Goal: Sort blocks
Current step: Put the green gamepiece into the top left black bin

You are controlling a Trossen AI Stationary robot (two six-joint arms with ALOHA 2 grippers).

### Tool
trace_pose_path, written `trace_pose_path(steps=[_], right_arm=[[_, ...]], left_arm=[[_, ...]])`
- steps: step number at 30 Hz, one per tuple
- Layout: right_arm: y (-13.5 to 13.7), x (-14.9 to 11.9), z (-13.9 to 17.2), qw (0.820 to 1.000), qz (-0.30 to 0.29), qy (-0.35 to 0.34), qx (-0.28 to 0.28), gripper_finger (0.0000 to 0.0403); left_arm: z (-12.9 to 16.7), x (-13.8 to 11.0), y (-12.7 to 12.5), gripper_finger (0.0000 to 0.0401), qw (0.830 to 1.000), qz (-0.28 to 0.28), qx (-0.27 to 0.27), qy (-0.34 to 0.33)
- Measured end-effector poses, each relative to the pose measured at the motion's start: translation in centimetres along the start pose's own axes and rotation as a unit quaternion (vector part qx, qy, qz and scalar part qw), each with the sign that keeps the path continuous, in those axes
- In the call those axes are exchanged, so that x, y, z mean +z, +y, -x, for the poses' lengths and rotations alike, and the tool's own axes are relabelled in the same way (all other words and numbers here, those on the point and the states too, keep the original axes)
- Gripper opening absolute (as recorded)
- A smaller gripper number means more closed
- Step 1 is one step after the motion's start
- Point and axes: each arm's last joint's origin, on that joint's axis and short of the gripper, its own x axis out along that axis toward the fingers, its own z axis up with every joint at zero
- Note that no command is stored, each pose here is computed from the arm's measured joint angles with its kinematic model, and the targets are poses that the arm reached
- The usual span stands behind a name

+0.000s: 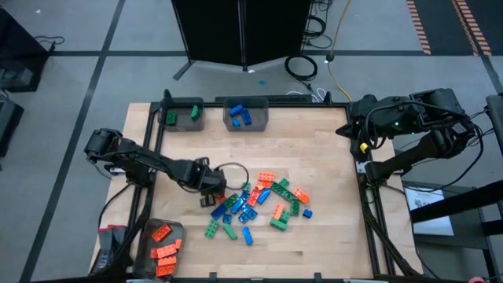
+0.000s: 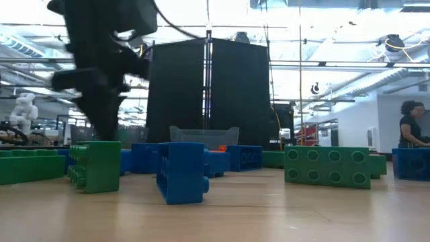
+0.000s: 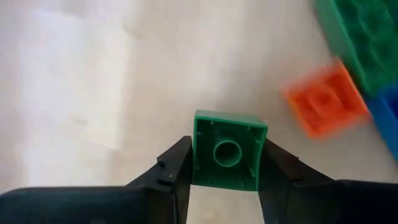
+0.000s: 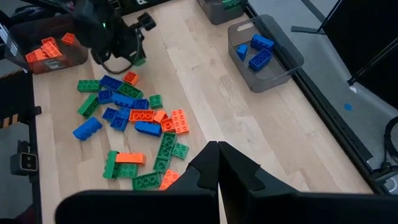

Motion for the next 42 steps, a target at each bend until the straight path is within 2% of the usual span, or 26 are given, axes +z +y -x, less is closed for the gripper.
trace_pose_path(steps=[5,8,10,12,15,20,21,24,28,39,42], right_arm=[[-0.1,0.1,0.0,1.0,0.006,-0.009,-0.02,0.0],[-0.2,0.1,0.0,0.999,0.006,-0.017,-0.037,0.0],[-0.2,0.1,0.0,0.999,0.008,-0.017,-0.038,0.0],[-0.2,0.1,0.0,0.999,0.012,-0.017,-0.038,0.0],[-0.2,0.1,0.0,0.999,0.012,-0.017,-0.038,0.0],[-0.2,0.1,0.0,0.999,0.013,-0.017,-0.038,0.0],[-0.2,0.1,0.0,0.999,0.013,-0.017,-0.038,0.0],[-0.2,0.1,0.0,0.999,0.013,-0.017,-0.038,0.0],[-0.2,0.1,0.0,0.999,0.013,-0.017,-0.037,0.0],[-0.2,0.1,0.0,0.999,0.001,-0.016,-0.035,0.0],[-0.2,0.1,0.0,0.999,0.0,-0.016,-0.034,0.0]], left_arm=[[2.8,1.6,3.4,0.0122,0.991,0.085,0.071,-0.076],[4.8,1.6,6.6,0.0122,0.975,0.15,0.112,-0.119],[6.0,1.2,9.0,0.0122,0.957,0.205,0.145,-0.145],[7.3,0.5,11.4,0.0122,0.93,0.269,0.183,-0.168],[8.8,-0.9,14.9,0.0122,0.877,0.369,0.238,-0.196],[9.6,-2.9,19.3,0.0122,0.792,0.497,0.292,-0.202],[9.5,-3.2,19.9,0.0122,0.78,0.514,0.298,-0.196],[8.5,-3.9,21.3,0.0122,0.756,0.546,0.316,-0.172],[6.6,-4.2,22.9,0.0122,0.751,0.564,0.319,-0.127],[1.2,-4.5,25.8,0.0122,0.753,0.589,0.291,-0.013],[0.5,-4.5,26.1,0.0139,0.755,0.594,0.278,-0.003]])
